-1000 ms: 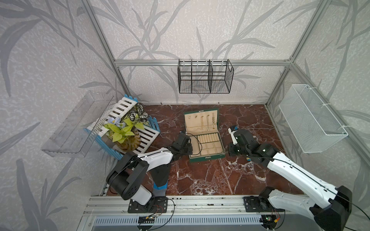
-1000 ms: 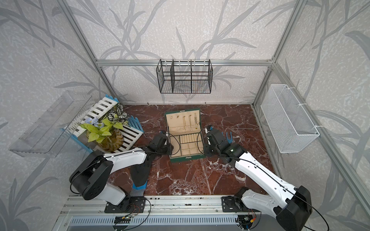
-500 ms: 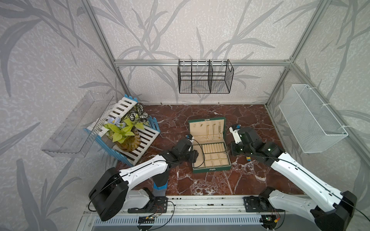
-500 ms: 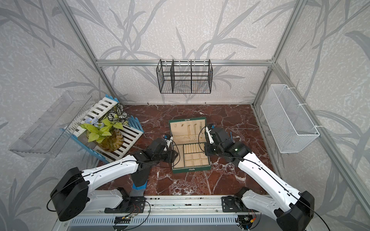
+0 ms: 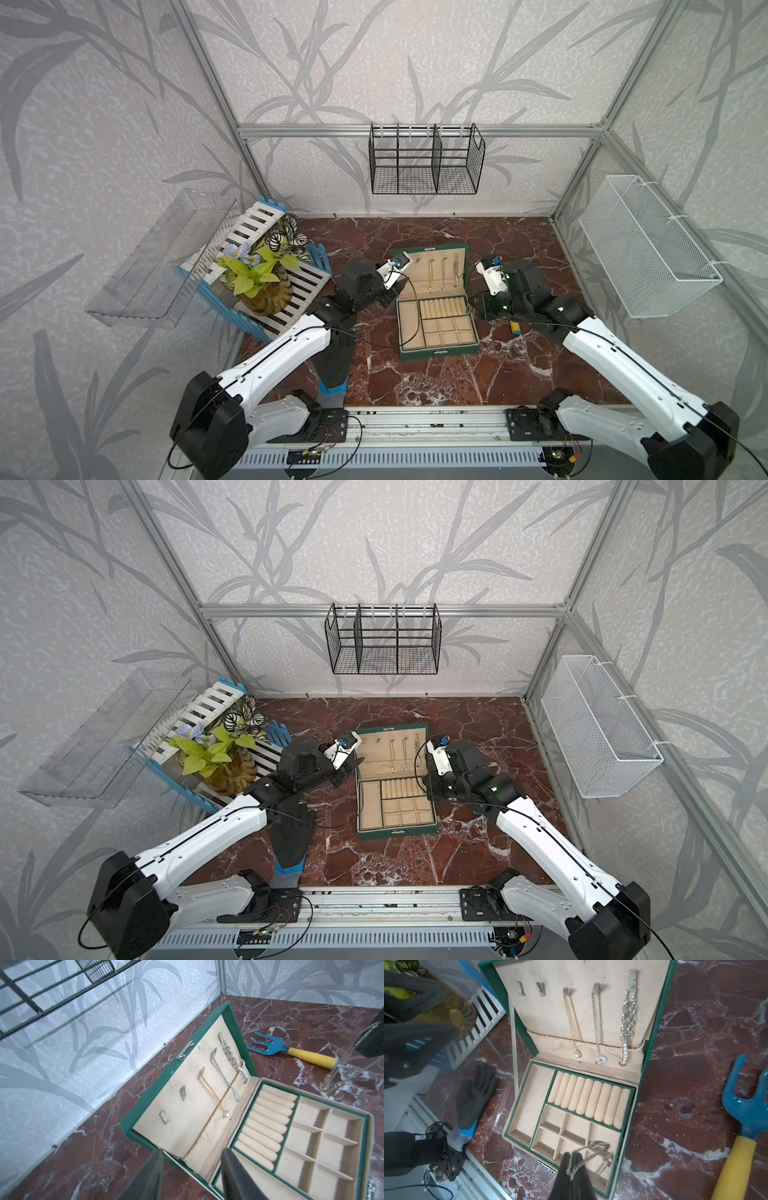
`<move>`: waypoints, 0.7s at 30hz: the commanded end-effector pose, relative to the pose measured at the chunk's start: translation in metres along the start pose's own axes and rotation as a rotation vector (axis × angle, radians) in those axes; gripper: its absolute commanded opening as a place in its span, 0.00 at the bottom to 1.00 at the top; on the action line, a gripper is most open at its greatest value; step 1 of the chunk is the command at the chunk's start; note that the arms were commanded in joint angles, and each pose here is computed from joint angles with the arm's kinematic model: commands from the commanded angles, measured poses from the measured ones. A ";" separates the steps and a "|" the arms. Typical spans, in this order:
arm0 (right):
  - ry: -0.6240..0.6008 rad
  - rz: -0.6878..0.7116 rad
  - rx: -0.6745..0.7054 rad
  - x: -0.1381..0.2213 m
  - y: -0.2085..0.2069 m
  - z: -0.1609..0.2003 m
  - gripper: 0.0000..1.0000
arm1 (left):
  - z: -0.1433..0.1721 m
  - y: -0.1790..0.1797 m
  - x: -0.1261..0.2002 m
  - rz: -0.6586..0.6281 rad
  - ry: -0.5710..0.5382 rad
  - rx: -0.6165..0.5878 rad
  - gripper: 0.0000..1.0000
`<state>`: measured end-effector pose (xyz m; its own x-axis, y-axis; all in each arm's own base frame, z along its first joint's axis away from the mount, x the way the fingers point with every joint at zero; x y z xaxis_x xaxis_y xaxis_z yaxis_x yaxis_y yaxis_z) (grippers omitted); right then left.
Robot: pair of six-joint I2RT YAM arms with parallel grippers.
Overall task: Put jewelry chain into jewelry box
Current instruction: Open the fastener on the jewelry box.
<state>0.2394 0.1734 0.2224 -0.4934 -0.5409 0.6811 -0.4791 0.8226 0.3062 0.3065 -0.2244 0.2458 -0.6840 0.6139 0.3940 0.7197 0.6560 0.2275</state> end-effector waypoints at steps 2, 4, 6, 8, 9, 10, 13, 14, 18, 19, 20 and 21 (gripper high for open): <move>-0.035 -0.069 0.027 -0.002 0.008 -0.004 0.00 | -0.021 0.001 -0.024 0.059 -0.035 -0.214 0.44; -0.036 -0.083 0.028 -0.003 0.009 -0.004 0.00 | -0.020 0.003 -0.036 0.067 -0.017 -0.242 0.42; -0.035 -0.089 0.029 -0.005 0.009 -0.004 0.00 | -0.020 0.004 -0.049 0.081 -0.001 -0.264 0.41; -0.032 -0.095 0.027 -0.006 0.009 -0.003 0.00 | -0.019 0.007 -0.058 0.078 0.015 -0.277 0.39; -0.031 -0.097 0.026 -0.007 0.008 -0.003 0.00 | -0.019 0.008 -0.062 0.075 0.021 -0.286 0.38; -0.029 -0.096 0.024 -0.007 0.008 -0.003 0.00 | -0.018 0.009 -0.065 0.073 0.028 -0.293 0.38; -0.031 -0.093 0.020 -0.009 0.005 -0.002 0.00 | -0.016 0.010 -0.073 0.073 0.040 -0.304 0.36; -0.030 -0.092 0.016 -0.010 0.004 -0.002 0.00 | -0.017 0.011 -0.075 0.074 0.041 -0.303 0.36; -0.027 -0.091 0.009 -0.012 0.001 -0.002 0.00 | -0.011 0.012 -0.084 0.075 0.068 -0.316 0.35; -0.027 -0.094 0.007 -0.012 0.001 -0.002 0.00 | -0.010 0.014 -0.086 0.066 0.075 -0.320 0.35; -0.029 -0.094 0.007 -0.012 0.000 -0.003 0.00 | -0.009 0.015 -0.087 0.054 0.079 -0.325 0.35; -0.030 -0.096 0.005 -0.012 0.000 -0.003 0.00 | -0.009 0.017 -0.088 0.042 0.078 -0.328 0.35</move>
<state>0.2450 0.1787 0.2154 -0.4653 -0.6064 0.6448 -0.5130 0.7784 0.3619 0.3715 -0.2719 0.2176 -0.6243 0.6123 0.4851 0.7793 0.4452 0.4410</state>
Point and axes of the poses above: each gripper's point midway between its finger pads, its own x axis back along the fingers, its own y axis along the line the jaws close on, z = x × y, the point moved 3 cm from there along x, back along the fingers, and after that the axes turned 6 degrees about x, right-handed, at the moved point
